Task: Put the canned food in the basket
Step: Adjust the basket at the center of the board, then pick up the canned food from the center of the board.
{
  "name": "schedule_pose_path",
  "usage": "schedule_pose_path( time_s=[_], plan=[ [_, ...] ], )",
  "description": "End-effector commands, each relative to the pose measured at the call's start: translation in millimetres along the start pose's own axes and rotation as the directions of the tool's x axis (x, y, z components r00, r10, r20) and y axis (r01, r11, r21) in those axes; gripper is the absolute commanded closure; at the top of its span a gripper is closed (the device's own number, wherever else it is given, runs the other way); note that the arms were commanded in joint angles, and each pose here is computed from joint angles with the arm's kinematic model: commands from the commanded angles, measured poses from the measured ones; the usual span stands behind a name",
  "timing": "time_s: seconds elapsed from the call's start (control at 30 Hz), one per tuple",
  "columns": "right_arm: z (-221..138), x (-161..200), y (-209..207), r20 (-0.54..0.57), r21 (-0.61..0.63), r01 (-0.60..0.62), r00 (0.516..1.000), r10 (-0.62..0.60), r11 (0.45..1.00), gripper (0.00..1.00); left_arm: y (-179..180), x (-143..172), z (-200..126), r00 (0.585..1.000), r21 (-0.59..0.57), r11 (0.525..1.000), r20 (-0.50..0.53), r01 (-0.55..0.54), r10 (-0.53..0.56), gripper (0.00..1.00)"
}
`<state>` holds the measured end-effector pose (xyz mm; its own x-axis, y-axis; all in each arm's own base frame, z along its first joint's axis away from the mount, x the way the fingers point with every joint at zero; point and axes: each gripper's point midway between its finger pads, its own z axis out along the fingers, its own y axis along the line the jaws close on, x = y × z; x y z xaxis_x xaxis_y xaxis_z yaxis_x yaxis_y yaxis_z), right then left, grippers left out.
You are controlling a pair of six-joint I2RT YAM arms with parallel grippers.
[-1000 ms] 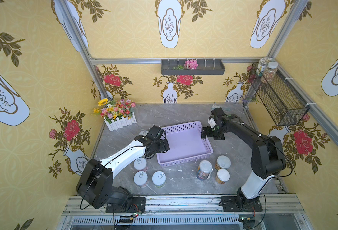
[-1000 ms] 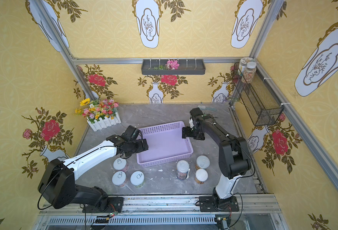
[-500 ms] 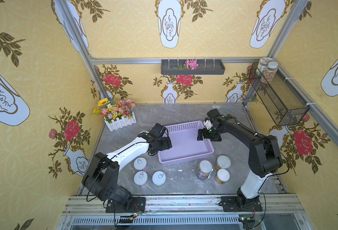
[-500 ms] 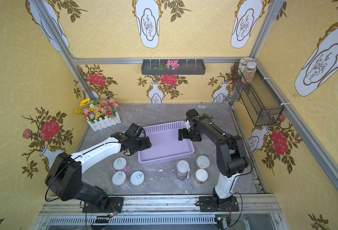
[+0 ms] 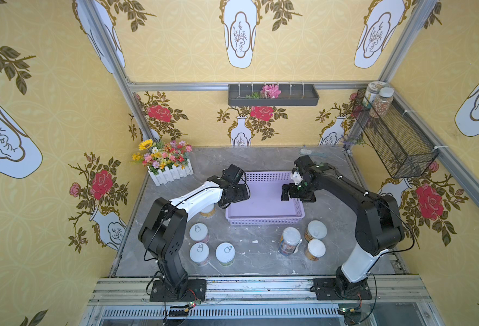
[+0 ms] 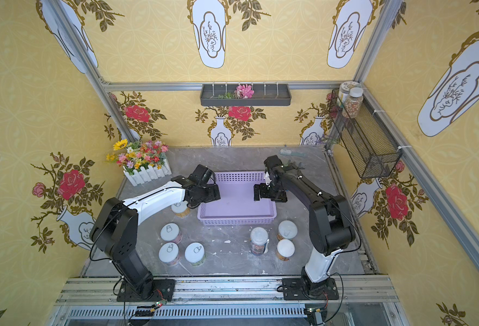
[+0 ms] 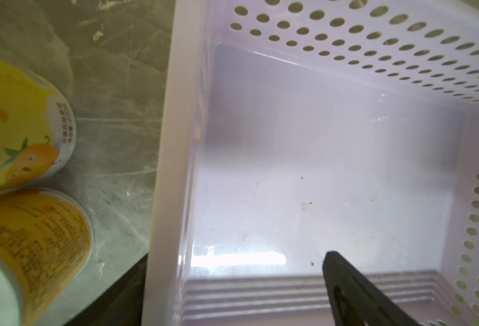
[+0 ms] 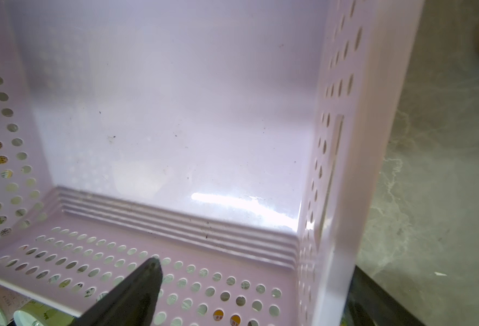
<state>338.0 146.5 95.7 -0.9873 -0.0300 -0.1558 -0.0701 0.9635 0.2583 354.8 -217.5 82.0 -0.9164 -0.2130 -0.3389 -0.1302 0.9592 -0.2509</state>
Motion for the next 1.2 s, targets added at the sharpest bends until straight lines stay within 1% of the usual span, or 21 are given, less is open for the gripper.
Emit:
schedule_pose_path(
  time_s=[0.0,0.13,0.23,0.33,0.43,0.53,0.63,0.67,0.73,0.8,0.9,0.97,1.03,1.1,1.17],
  plan=[
    [-1.9,4.7,-3.0,-0.003,0.023,-0.002,1.0,0.002,1.0,0.0,-2.1,-4.4,0.9,1.0,-0.008,1.0,0.007,-0.022,0.022,0.06],
    [0.1,3.3,-6.8,-0.004,0.042,-0.005,1.0,0.005,0.999,0.01,1.6,-0.6,-2.6,1.0,-0.009,1.0,0.006,-0.013,0.013,0.03],
    [2.3,0.8,-9.9,-0.005,0.064,-0.01,1.0,0.011,0.998,0.03,9.9,8.1,-2.7,1.0,-0.02,1.0,-0.004,0.002,-0.002,0.02],
    [2.2,-2.4,-16.5,0.007,0.102,-0.023,1.0,0.022,0.994,0.03,18.2,16.8,-3.5,1.0,-0.031,0.999,-0.014,0.018,-0.018,0.01],
    [1.7,-4.0,-18.8,0.011,0.114,-0.028,1.0,0.027,0.993,0.03,22.4,21.0,-7.3,1.0,-0.029,0.999,-0.011,0.028,-0.029,0.0],
    [-7.6,-6.2,-26.2,0.045,0.158,-0.054,0.998,0.047,0.986,0.03,27.5,17.2,-19.7,0.999,-0.048,0.998,0.018,0.031,-0.03,0.0],
    [-28.2,-6.0,-36.6,0.112,0.224,-0.101,0.991,0.078,0.969,0.03,27.1,2.4,-46.3,0.996,-0.05,0.998,0.086,0.025,-0.02,0.0],
    [-35.7,-4.5,-38.0,0.135,0.242,-0.12,0.987,0.089,0.963,0.03,24.2,-2.6,-57.0,0.994,-0.034,0.999,0.11,0.019,-0.015,0.0],
    [-46.3,0.9,-32.7,0.164,0.261,-0.118,0.983,0.076,0.958,0.03,17.4,-8.9,-76.4,0.987,0.008,1.0,0.159,-0.007,0.006,0.0],
    [-55.9,13.5,-23.4,0.174,0.294,-0.09,0.984,0.039,0.952,0.03,1.7,-8.6,-96.2,0.975,0.073,0.994,0.214,-0.079,0.062,0.0],
    [-60.0,35.7,-2.8,0.156,0.298,-0.031,0.988,-0.017,0.954,0.03,-23.9,0.3,-121.1,0.947,0.165,0.972,0.302,-0.166,0.11,0.0],
    [-63.2,53.2,12.0,0.142,0.299,0.011,0.988,-0.056,0.954,0.03,-43.3,13.6,-133.2,0.931,0.246,0.941,0.339,-0.23,0.139,0.0],
    [-65.9,70.0,24.8,0.124,0.286,0.053,0.988,-0.091,0.957,0.03,-52.7,26.9,-138.9,0.935,0.304,0.92,0.323,-0.248,0.145,0.0],
    [-69.1,87.6,37.9,0.098,0.26,0.106,0.986,-0.136,0.96,0.03,-60.4,43.4,-139.7,0.952,0.375,0.893,0.265,-0.249,0.154,0.0],
    [-71.5,102.8,47.3,0.071,0.237,0.14,0.984,-0.161,0.961,0.03,-64.6,60.3,-139.2,0.958,0.417,0.871,0.225,-0.26,0.178,0.0]
  ],
)
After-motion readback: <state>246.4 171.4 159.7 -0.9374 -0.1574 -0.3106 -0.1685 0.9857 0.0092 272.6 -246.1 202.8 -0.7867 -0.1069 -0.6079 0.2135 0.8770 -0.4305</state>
